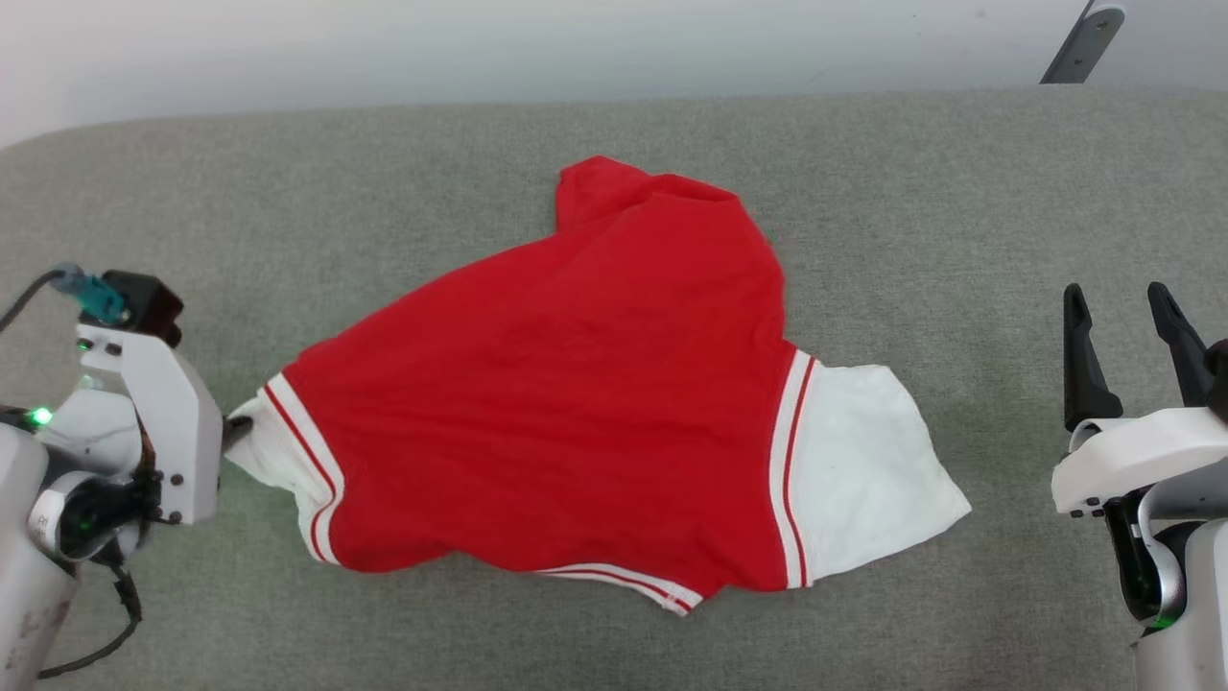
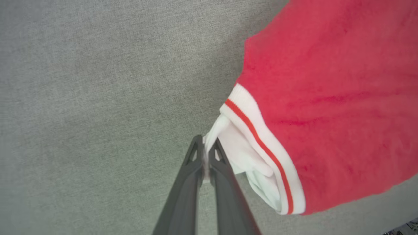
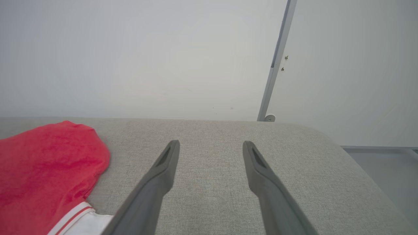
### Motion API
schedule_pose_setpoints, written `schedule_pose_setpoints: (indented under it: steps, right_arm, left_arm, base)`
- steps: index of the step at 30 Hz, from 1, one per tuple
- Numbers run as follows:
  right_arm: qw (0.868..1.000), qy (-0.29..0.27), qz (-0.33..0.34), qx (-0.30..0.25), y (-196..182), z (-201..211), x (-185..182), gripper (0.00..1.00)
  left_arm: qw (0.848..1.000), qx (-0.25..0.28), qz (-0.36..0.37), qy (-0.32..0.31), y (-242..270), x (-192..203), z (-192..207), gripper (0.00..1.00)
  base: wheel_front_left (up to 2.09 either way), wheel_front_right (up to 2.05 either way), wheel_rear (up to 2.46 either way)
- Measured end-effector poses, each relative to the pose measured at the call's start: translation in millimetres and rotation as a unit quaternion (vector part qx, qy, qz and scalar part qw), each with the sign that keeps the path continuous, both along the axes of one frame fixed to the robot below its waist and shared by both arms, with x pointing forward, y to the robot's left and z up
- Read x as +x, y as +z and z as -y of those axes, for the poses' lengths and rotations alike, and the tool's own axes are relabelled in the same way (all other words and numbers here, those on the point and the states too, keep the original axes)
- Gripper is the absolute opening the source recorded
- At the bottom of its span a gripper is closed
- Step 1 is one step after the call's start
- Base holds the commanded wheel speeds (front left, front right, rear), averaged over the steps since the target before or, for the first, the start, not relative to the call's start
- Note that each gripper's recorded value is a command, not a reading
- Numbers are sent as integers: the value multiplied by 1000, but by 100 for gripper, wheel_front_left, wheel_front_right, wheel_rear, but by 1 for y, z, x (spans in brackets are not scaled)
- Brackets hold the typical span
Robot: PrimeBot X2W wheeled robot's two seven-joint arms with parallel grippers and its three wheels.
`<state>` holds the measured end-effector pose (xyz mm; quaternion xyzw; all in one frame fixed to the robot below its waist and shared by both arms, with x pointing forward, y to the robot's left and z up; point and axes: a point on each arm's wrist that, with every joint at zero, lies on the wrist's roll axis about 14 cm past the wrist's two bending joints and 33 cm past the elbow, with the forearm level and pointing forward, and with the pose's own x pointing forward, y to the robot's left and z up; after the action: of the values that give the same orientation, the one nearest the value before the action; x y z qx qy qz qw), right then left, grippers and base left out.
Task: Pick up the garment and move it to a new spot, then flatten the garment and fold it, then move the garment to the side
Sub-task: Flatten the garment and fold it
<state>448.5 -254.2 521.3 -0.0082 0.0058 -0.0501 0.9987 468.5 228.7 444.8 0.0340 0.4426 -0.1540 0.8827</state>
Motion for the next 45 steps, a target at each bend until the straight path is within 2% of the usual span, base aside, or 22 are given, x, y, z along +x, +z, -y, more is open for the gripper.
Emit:
schedule_pose_setpoints:
  steps: [4, 8, 9, 10, 12, 13, 14, 24, 35, 36, 37, 38, 39, 45]
  right_arm:
    - [1000, 1, -3, 1, -2, 0, 1, 100]
    - [1000, 2, -7, 2, -5, 0, 2, 100]
    - [1000, 2, -8, 2, -5, -1, 2, 100]
    - [1000, 2, -8, 1, -6, 0, 2, 100]
    - [1000, 2, -10, 2, -6, -1, 2, 100]
    - [1000, 2, -10, 2, -6, -1, 2, 100]
    - [1000, 2, -10, 2, -6, -1, 2, 100]
    - [1000, 8, -17, 3, -8, -5, -4, 100]
    - [1000, 9, -30, -1, -17, -3, 0, 100]
    - [999, 8, -31, -1, -18, -3, 1, 100]
    - [999, 8, -32, -2, -19, -3, 1, 100]
    - [999, 8, -33, -3, -20, -3, 2, 100]
    - [999, 8, -34, -5, -21, -2, 2, 100]
    - [999, 10, -32, -9, -20, -4, 5, 100]
  left_arm:
    - [1000, 9, 6, 2, -7, 3, -2, 0]
    - [1000, -5, -2, 4, -21, 0, 8, 0]
    - [1000, -9, -4, 5, -24, 0, 10, 4]
    - [1000, -10, -4, 5, -26, -1, 11, 34]
    - [1000, -16, -9, 11, -29, -1, 11, 65]
    - [1000, -16, -10, 11, -30, -2, 11, 88]
    - [1000, -15, -11, 11, -31, -2, 11, 100]
    - [999, -13, -20, 24, -23, -7, -3, 100]
    - [999, -10, -23, 27, -42, -5, -7, 100]
    - [999, -12, -27, 27, -46, -5, -6, 88]
    - [999, -15, -29, 27, -49, -5, -4, 47]
    - [999, -12, -27, 22, -51, -5, -3, 33]
    - [999, -11, -31, 23, -54, -5, -4, 0]
    - [999, 17, -29, 0, -53, -2, -9, 0]
  base:
    - [0, 0, 0]
    - [0, 0, 0]
    - [0, 0, 0]
    - [0, 0, 0]
    - [0, 0, 0]
    - [0, 0, 0]
    - [0, 0, 0]
    - [0, 0, 0]
    - [0, 0, 0]
    - [0, 0, 0]
    - [0, 0, 0]
    - [0, 0, 0]
    - [0, 0, 0]
    - [0, 0, 0]
